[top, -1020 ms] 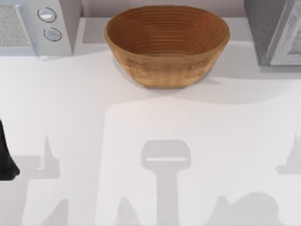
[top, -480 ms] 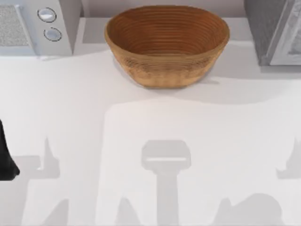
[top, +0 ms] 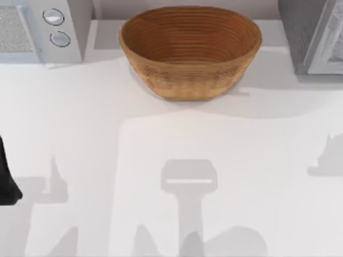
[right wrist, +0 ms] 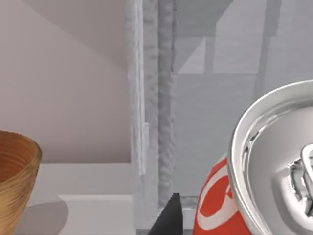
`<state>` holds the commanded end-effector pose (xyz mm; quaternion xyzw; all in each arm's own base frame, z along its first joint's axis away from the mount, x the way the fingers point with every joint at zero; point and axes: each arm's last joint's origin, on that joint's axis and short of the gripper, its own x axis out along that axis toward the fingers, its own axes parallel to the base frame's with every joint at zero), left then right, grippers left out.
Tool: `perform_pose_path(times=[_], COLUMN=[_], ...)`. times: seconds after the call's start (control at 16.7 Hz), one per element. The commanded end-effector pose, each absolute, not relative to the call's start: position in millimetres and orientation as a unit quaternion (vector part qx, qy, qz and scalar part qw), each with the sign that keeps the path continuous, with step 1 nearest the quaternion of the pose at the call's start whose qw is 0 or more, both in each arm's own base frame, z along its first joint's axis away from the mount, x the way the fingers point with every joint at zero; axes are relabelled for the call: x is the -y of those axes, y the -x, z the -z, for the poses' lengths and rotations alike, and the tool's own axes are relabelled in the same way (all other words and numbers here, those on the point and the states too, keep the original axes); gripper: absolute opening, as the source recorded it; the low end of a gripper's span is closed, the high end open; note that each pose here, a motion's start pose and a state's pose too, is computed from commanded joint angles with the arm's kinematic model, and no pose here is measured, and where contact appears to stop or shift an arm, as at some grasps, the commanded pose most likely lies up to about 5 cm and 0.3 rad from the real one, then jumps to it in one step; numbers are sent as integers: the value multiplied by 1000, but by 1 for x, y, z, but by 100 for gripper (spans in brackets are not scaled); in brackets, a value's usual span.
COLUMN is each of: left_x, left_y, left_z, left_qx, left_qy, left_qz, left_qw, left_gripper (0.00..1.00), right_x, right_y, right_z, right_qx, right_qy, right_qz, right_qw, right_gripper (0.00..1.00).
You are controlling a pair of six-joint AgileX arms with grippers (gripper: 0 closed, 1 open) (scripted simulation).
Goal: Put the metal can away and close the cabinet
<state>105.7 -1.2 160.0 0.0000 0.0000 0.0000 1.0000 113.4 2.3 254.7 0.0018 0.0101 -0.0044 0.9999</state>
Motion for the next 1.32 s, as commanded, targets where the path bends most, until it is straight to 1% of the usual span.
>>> perform_pose_path(times=[0.24, 0.48, 0.66, 0.78, 0.96, 1.08, 1.32], left_x=[1, 1, 1, 1, 1, 1, 1], left_y=[-106, -106, -106, -106, -106, -106, -106], left_z=[-160, -160, -160, -160, -160, -160, -160], left_qx=[0, 0, 0, 0, 0, 0, 0], left_qy=[0, 0, 0, 0, 0, 0, 0], left_qz=[0, 0, 0, 0, 0, 0, 0], left_qw=[1000, 1000, 1000, 1000, 1000, 1000, 1000], left_gripper=[100, 100, 100, 100, 100, 100, 100], right_x=[-9, -20, -30, -37, -44, -47, -47], right_y=[-137, -178, -210, -229, -249, -255, -256], right_z=[-341, -420, -465, -486, -505, -510, -511], right_qx=[-12, -13, -10, -5, -1, 0, 0], right_qy=[-3, -3, -3, -3, -2, -1, -1], right_qz=[3, 2, 1, 1, 0, 0, 1], right_qw=[1000, 1000, 1000, 1000, 1000, 1000, 1000], right_gripper=[0, 0, 0, 0, 0, 0, 0])
